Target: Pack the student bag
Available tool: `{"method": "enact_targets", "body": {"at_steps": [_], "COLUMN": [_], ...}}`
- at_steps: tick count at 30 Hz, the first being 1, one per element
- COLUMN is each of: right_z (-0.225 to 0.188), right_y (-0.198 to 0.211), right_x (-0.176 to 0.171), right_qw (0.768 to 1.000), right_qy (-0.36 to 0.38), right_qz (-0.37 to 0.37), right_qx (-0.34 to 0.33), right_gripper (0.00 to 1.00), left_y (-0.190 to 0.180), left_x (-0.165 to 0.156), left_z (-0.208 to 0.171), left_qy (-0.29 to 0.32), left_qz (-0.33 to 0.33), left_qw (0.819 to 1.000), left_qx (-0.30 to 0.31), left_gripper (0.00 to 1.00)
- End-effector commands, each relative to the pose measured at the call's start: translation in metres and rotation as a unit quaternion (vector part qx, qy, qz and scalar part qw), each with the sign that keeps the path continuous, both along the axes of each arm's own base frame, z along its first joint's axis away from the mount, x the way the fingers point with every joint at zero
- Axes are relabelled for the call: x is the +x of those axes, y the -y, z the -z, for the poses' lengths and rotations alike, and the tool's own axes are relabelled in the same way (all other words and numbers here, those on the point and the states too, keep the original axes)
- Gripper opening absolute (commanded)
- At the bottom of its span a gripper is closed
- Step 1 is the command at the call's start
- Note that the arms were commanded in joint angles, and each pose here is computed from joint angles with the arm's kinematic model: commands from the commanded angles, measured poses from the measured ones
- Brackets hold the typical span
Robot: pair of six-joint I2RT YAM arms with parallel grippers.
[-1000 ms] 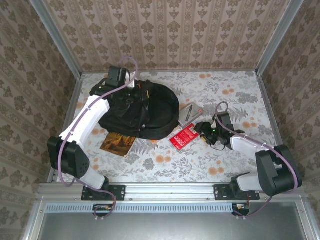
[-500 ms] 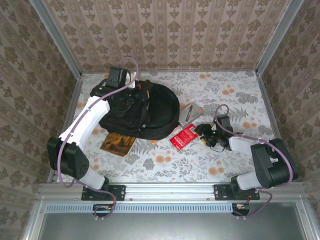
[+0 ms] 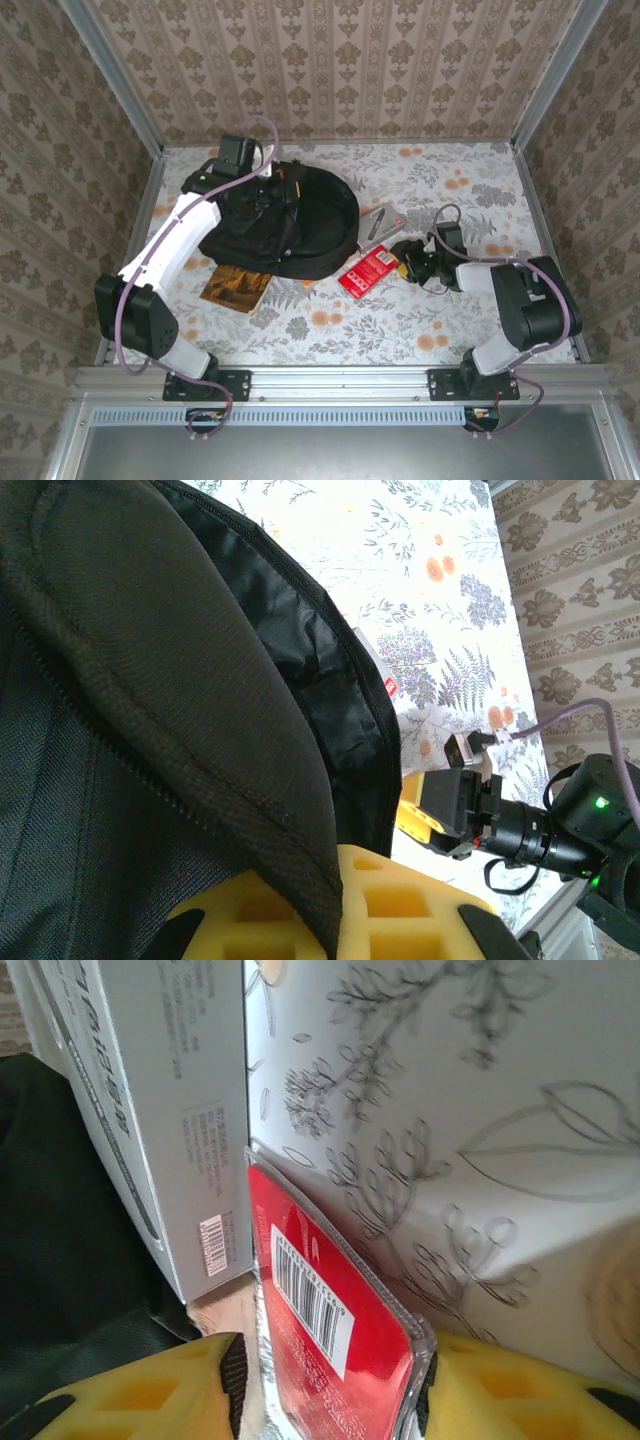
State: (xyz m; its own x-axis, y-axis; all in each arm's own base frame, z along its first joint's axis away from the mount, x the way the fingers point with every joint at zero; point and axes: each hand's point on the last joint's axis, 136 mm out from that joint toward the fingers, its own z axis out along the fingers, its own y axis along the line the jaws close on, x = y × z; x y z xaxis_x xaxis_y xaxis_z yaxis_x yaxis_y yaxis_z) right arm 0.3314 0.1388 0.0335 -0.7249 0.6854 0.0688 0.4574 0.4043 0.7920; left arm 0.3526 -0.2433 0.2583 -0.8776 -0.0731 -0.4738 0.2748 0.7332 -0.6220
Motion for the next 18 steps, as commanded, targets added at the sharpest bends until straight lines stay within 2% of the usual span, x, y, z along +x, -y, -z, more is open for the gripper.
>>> {"method": "enact_targets", "body": {"at_steps": [1,7,11,18], "right_z": [-0.012,-0.019,-0.019,-0.023], "right_y": [-0.021,-0.034,-0.033,-0.025], "right_x": [0.02,0.023,0.026,0.019], "right_qw": [0.998,0.996,0.996,0.996], "right_qy": [0.054,0.071,0.075,0.079], "right_qz": [-0.023,-0.044,-0.039,-0.037], "right_qx": [0.028,0.037,0.031,0.001], "right_gripper": [0.46,0.37,0.24,0.09], "left_y": [0.004,0.005,0.005,0.003], "left_x": [-0.005,-0.006,-0.006,-0.007], "left_z": [-0.015,-0.014,-0.015,-0.015], "left_qy": [0.02,0.017,0.019,0.022], "left_qz": [0.011,0.014,0.015,0.013], "left_qw": [1.0,1.0,1.0,1.0], "left_qx": [-0.015,-0.016,-0.014,-0.01], "left_gripper": [0.0,0.0,0.0,0.0]}}
